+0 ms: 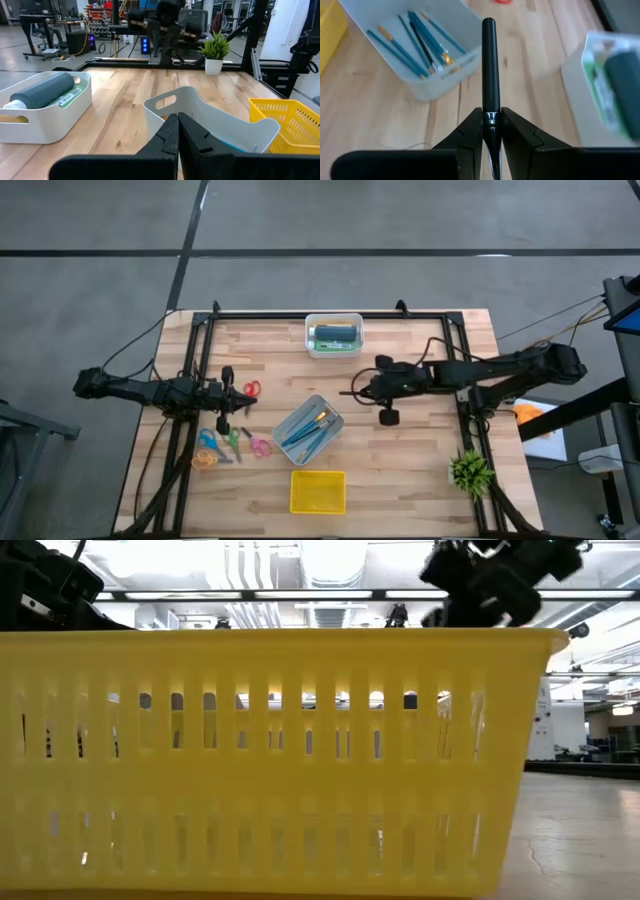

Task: Pick & Place Paint Supplies
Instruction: Put the black paint brush into the gray bin

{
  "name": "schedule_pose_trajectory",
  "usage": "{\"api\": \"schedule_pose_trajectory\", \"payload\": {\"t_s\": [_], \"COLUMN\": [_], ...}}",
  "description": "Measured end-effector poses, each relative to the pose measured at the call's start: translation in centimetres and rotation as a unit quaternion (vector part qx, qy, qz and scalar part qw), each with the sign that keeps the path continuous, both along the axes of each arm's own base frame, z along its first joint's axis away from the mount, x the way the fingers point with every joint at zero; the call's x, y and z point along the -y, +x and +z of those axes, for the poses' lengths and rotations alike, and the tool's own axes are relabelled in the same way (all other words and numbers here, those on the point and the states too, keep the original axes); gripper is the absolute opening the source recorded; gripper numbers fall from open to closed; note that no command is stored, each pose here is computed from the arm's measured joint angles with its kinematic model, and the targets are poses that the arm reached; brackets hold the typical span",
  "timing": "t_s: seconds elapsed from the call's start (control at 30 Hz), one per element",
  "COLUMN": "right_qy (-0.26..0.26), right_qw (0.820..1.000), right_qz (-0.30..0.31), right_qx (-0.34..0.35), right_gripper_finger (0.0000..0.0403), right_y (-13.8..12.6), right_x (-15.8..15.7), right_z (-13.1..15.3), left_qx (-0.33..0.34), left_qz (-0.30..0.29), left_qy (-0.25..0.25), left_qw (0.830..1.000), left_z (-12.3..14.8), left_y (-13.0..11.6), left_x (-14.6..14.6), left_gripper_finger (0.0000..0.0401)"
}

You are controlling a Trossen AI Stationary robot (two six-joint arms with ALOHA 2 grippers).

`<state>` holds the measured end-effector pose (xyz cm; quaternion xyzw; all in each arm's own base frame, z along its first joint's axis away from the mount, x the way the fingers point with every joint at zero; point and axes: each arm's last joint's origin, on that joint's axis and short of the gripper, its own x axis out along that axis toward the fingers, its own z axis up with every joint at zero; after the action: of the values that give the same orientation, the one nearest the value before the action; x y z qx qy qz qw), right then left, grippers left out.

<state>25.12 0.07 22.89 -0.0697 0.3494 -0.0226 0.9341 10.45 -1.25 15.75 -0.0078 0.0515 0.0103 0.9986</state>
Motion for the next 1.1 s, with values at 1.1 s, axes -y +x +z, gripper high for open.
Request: {"api": "schedule_pose_trajectory", "payload": {"t_s": [1.1], "right_qy": [0.014], "right_qw": [0.962], "right_qz": [0.245], "right_qx": [-0.115], "right_gripper_finger": [0.0058], "right_y": [18.5], "right_x": [-1.2], "right_z": [-2.2], "left_qx": [-0.001], "left_qz": [0.000], "left_qy": [0.000], "left_qw": [1.000], "left_z": [0.0], "left_y": [0.0], "left_x": [0.0], "left_gripper_finger": [0.0000]}}
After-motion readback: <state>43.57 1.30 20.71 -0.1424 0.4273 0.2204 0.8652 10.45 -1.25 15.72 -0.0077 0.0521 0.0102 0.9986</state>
